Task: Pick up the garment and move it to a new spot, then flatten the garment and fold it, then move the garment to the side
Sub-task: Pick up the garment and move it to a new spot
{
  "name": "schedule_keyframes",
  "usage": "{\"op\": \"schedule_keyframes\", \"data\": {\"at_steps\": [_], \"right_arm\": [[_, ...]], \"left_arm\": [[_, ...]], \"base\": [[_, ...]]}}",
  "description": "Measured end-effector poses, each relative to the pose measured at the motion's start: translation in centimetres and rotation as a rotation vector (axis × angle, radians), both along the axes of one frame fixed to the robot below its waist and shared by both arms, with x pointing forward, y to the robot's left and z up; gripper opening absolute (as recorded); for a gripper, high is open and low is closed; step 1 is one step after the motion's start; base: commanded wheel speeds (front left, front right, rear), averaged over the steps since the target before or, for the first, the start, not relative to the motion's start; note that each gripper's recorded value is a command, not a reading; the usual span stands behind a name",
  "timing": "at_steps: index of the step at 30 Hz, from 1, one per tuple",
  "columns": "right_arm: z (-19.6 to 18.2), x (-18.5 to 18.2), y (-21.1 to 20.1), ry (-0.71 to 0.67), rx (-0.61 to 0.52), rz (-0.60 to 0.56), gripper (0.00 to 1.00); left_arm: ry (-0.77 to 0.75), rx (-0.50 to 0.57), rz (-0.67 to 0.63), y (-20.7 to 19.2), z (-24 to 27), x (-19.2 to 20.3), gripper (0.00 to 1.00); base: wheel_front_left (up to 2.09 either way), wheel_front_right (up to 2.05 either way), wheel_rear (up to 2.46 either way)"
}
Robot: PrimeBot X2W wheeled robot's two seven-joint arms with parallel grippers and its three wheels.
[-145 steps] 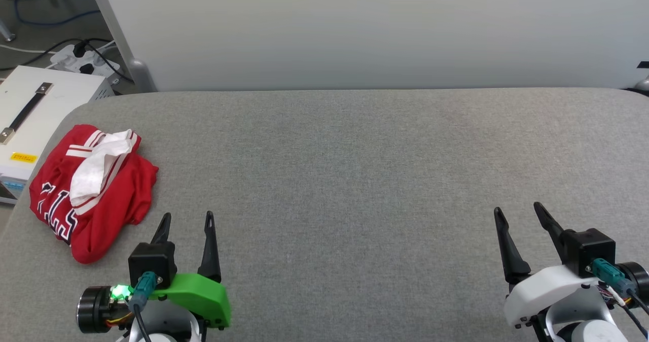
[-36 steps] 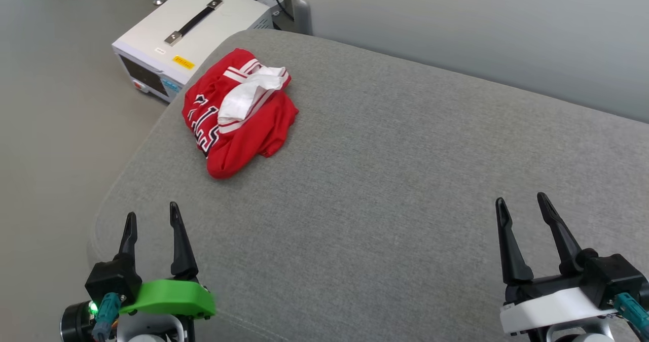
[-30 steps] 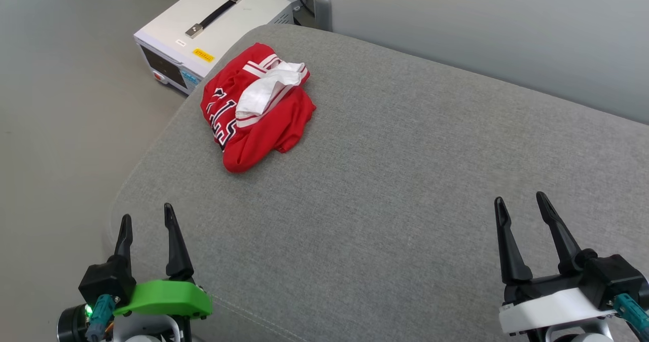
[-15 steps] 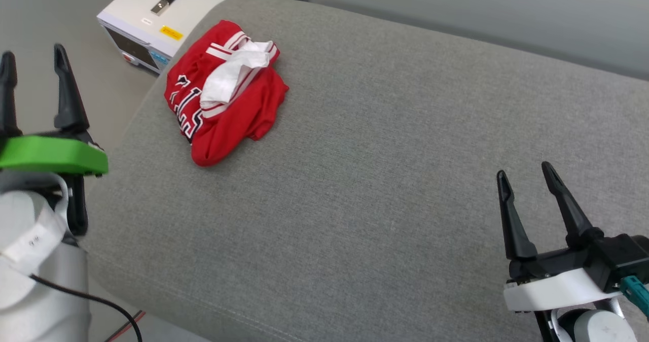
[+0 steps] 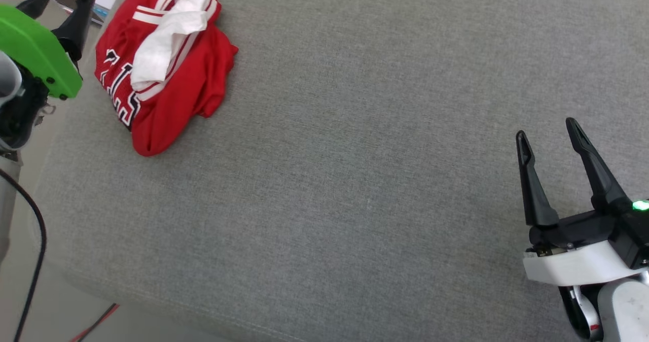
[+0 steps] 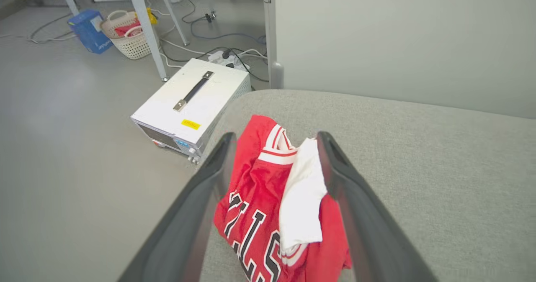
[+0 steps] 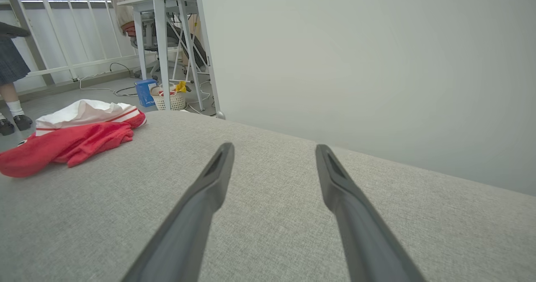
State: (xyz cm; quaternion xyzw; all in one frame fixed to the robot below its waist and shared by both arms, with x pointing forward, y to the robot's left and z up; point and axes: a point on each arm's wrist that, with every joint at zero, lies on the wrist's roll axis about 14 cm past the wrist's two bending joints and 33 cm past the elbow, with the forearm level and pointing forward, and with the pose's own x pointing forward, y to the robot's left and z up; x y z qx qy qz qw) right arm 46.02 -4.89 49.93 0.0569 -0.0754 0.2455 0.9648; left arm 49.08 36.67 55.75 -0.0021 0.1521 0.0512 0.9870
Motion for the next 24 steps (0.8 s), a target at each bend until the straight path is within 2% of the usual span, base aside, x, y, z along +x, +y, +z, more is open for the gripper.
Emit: {"op": "schedule_keyframes", "data": {"at_steps": [7, 14, 19, 24], "right_arm": [[-1.9, 1.3, -1.3, 0.027, -0.013, -0.031, 1.0], [-4.0, 2.1, -3.1, 0.068, -0.034, -0.078, 1.0], [-4.7, 2.3, -4.2, 0.084, -0.047, -0.104, 1.0], [-5.3, 2.3, -4.8, 0.097, -0.054, -0.119, 1.0]], "left_arm": [[0.399, -0.06, -0.06, -1.5, -7.3, 0.6, 1.0], [0.681, -0.084, -0.077, -2.7, -14.4, -0.4, 1.0], [0.812, -0.098, -0.066, -3.1, -18.5, -1.5, 1.0], [0.85, -0.123, -0.054, -3.3, -19.9, -1.7, 1.0]], "base": [[0.0, 0.0, 0.0], [0.0, 0.0, 0.0], [0.0, 0.0, 0.0], [0.0, 0.0, 0.0]]}}
